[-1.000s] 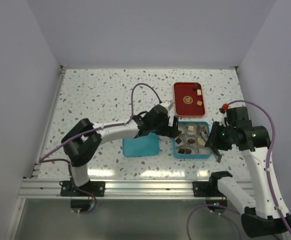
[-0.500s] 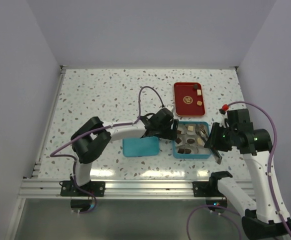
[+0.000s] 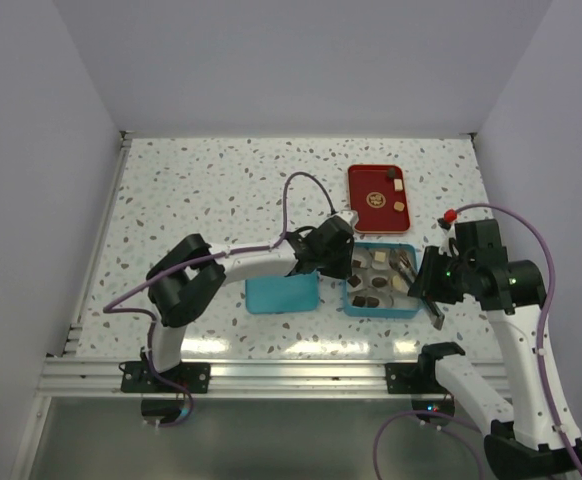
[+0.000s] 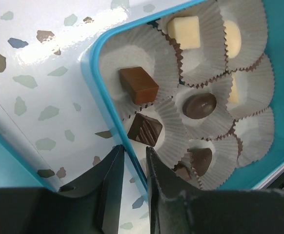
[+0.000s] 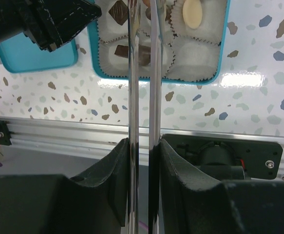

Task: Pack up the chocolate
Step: Adjust the packing box at the center of the board.

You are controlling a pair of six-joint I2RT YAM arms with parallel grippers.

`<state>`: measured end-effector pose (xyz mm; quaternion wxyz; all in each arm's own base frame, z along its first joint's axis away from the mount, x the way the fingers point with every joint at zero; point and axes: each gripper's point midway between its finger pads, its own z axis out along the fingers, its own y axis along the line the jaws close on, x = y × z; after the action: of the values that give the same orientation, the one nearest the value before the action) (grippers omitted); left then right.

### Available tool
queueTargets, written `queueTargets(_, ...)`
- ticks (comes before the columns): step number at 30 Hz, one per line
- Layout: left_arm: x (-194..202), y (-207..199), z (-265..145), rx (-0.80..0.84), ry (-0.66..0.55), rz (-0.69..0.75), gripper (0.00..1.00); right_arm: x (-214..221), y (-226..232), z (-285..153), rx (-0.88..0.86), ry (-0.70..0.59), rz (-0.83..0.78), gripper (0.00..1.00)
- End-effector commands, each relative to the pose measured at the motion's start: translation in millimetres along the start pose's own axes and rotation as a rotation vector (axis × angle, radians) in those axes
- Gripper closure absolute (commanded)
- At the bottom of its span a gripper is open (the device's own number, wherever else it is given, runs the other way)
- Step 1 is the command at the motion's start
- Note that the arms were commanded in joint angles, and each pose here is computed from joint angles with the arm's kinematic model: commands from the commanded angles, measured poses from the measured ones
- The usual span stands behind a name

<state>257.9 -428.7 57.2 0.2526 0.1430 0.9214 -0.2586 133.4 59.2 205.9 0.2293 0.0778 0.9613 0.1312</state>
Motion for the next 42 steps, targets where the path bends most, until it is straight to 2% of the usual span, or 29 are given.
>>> queueTargets(1, 4, 1, 2, -0.013, 0.021, 0.015, 0.74, 37, -5, -18, 0.016, 0.136, 0.002, 0.76)
queueTargets(2, 4, 1, 2, -0.012, 0.02, 0.015, 0.81, 37, -5, -18, 0.015, 0.135, 0.002, 0.76)
queueTargets(6, 4, 2, 2, -0.015, 0.019, 0.015, 0.91, 37, -6, -18, 0.018, 0.137, 0.004, 0.76)
queueTargets(8, 5, 5, 2, -0.024, 0.02, 0.011, 1.0, 37, -5, -17, 0.017, 0.139, 0.003, 0.76)
queueTargets(18, 0, 8, -4, -0.047, -0.005, 0.015, 1.0, 38, -6, -17, 0.018, 0.144, 0.001, 0.76)
queueTargets(29, -12, 29, -23, -0.193, -0.026, 0.059, 1.0, 40, -4, -16, 0.004, 0.151, -0.007, 0.76)
queueTargets(42, -18, 39, -34, -0.262, -0.047, 0.06, 1.0, 43, -2, -17, -0.008, 0.163, -0.032, 0.77)
